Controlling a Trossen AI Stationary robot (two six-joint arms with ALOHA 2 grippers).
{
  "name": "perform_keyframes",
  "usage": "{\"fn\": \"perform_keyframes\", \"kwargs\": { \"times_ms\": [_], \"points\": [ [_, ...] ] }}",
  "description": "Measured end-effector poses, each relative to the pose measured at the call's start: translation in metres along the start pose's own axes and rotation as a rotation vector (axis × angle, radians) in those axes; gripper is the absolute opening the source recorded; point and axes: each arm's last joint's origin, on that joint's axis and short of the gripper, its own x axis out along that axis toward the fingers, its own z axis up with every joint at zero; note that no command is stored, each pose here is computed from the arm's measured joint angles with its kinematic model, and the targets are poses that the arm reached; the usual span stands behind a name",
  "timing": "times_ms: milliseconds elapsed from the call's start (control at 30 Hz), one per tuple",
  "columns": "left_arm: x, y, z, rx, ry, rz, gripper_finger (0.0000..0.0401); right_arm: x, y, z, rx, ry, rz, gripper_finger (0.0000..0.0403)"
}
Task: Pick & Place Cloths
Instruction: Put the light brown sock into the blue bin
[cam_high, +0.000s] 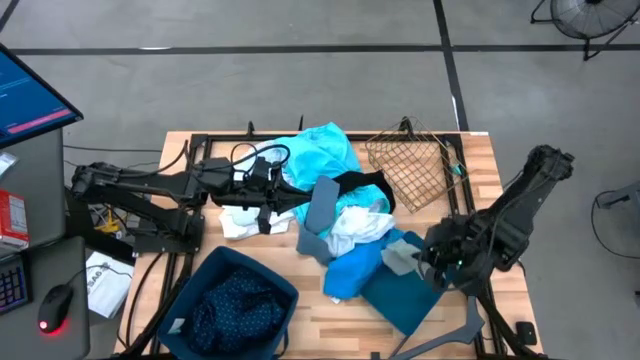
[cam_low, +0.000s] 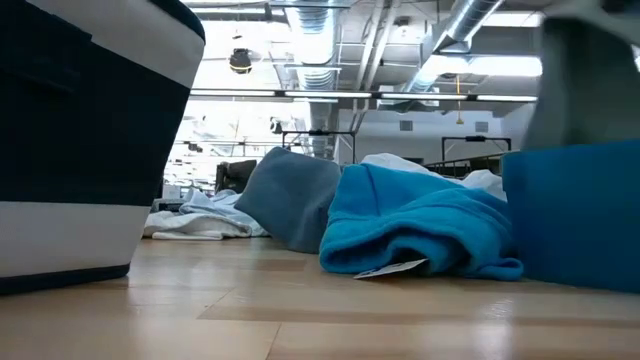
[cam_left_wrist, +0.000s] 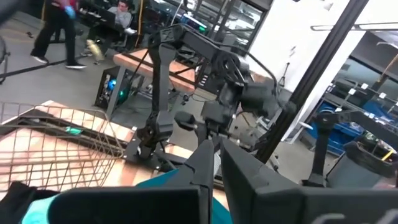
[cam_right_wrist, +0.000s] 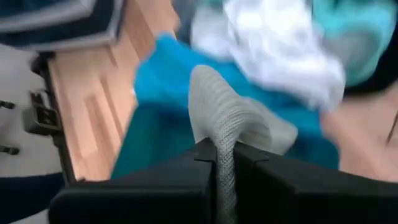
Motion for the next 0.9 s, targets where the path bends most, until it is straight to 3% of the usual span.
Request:
{"fn": "perform_keyframes", "kwargs": {
  "times_ms": [433,667,900],
  "points": [
    [0.000,0.011,-0.020,0.006,0.024,0.105,0.0054,0.056,-0.025,-0.079,0.162,0.213,0.024,0.0013],
    [-0.001,0.020,-0.037,0.013,0.061,0.158,0.0068,0.071,-0.037,-0.084,0.180,0.203,-0.011,0.0028],
    [-0.004,0.030,-0.056,0.032,0.102,0.219,0.0081,0.077,-0.035,-0.076,0.071,0.188,0.018,0.0106]
  ]
}}
